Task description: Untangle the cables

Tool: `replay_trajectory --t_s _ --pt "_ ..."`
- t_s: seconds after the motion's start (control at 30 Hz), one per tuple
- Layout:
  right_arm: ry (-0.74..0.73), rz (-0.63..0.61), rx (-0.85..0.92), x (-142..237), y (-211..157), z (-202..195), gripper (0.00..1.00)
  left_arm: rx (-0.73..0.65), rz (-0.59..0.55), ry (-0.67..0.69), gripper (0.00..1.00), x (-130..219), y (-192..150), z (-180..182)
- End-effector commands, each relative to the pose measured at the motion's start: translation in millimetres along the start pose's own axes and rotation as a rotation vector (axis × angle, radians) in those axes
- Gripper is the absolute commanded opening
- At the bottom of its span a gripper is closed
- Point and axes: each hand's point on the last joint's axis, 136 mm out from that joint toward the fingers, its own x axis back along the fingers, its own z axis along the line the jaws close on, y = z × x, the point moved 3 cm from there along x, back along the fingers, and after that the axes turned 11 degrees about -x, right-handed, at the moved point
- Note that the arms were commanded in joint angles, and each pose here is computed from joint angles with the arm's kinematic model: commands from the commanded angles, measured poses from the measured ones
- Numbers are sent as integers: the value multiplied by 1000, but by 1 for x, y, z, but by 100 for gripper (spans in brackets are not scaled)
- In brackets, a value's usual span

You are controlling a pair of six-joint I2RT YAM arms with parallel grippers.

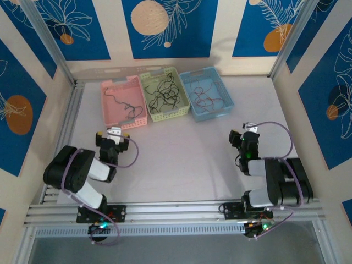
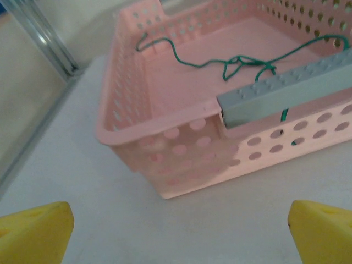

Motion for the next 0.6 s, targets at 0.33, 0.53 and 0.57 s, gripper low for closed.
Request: replay_trajectory --t_s 0.33,0.53,0.57 --pt "175 -37 86 -26 32 39 99 127 -6 -62 100 -28 26 13" --pt "179 -26 86 -26 32 39 99 127 -8 -62 100 -28 26 13" --pt "178 -27 85 -26 32 39 99 126 -8 -62 100 -28 26 13"
